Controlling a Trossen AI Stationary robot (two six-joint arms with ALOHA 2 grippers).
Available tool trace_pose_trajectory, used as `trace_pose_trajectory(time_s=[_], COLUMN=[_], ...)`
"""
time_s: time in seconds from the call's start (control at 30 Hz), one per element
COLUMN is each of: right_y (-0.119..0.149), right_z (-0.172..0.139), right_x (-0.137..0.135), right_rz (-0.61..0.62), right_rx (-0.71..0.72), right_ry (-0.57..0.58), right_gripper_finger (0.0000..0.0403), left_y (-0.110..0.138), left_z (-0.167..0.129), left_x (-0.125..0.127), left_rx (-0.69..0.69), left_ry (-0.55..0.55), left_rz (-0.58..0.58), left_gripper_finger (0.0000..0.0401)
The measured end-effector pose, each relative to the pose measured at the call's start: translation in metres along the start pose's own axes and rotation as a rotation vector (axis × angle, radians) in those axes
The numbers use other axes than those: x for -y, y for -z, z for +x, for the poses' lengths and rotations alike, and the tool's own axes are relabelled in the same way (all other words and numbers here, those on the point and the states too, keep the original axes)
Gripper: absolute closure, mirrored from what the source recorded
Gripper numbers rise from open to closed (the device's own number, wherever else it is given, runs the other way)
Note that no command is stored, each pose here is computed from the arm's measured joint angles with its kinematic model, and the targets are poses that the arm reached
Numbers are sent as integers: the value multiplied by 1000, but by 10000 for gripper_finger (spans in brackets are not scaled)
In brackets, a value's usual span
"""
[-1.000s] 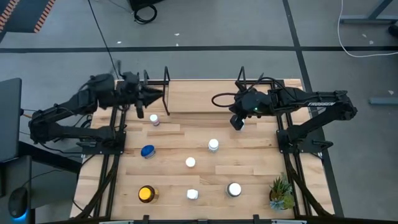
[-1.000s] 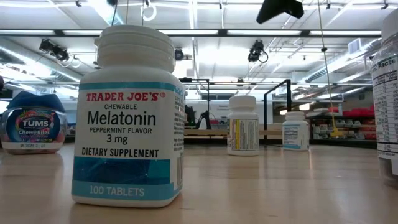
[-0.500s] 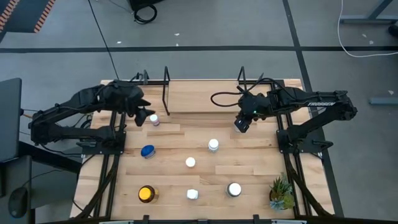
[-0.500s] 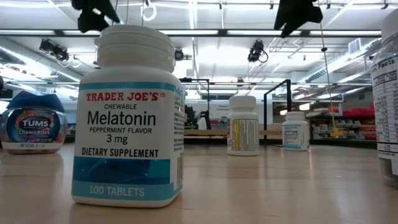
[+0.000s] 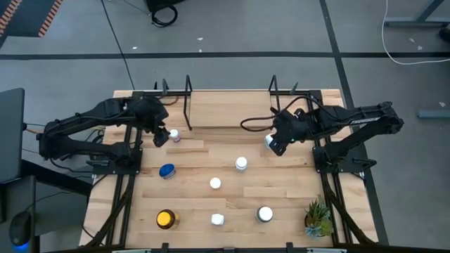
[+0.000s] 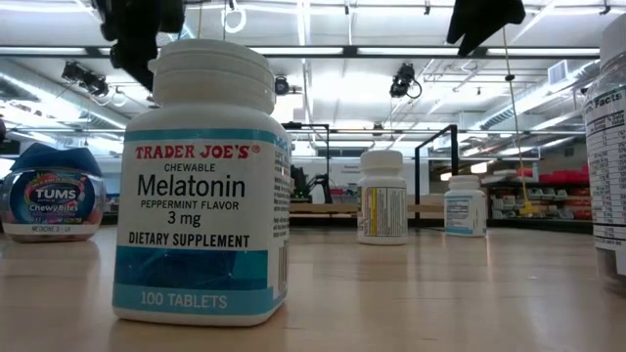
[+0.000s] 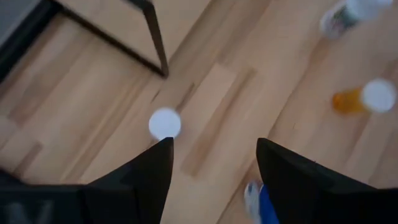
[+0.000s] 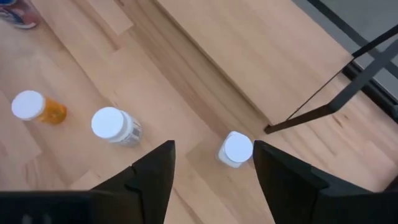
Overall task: Pick and place medicine bottles onto shelf by color
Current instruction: Put the pink pill bottle on the shelf
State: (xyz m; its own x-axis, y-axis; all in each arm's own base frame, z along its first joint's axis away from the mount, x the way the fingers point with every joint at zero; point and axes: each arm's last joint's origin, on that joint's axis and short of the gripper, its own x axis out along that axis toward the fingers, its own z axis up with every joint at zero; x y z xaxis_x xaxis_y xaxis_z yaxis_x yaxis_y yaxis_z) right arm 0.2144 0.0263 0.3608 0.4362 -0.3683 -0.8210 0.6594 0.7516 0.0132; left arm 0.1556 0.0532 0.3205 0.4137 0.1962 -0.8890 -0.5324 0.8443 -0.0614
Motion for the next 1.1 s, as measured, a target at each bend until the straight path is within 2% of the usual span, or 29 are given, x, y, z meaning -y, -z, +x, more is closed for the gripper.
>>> trace_pose_trajectory(time_s=[0.1, 0.23, 0.57, 0.77, 1.1], right_y=[2, 5, 14, 15, 15], right_z=[-1, -3, -8, -9, -9], right_x=[-1, -3, -6, -7, -7], right_rz=[14, 26, 26, 21, 0], right_rx=[10, 9, 3, 31, 41], right_ry=[8, 4, 27, 42, 51], right_gripper_finger=[178, 178, 178, 178, 178], left_y=[-3, -10, -17, -19, -21], left_z=[15, 30, 42, 43, 43], left_x=[-2, -3, -15, -23, -23], left_rx=[-93, -169, -218, -208, -191], left_ry=[-63, -89, -109, -109, -101], left_rz=[5, 37, 83, 61, 61], left_gripper_finger=[149, 119, 58, 51, 51])
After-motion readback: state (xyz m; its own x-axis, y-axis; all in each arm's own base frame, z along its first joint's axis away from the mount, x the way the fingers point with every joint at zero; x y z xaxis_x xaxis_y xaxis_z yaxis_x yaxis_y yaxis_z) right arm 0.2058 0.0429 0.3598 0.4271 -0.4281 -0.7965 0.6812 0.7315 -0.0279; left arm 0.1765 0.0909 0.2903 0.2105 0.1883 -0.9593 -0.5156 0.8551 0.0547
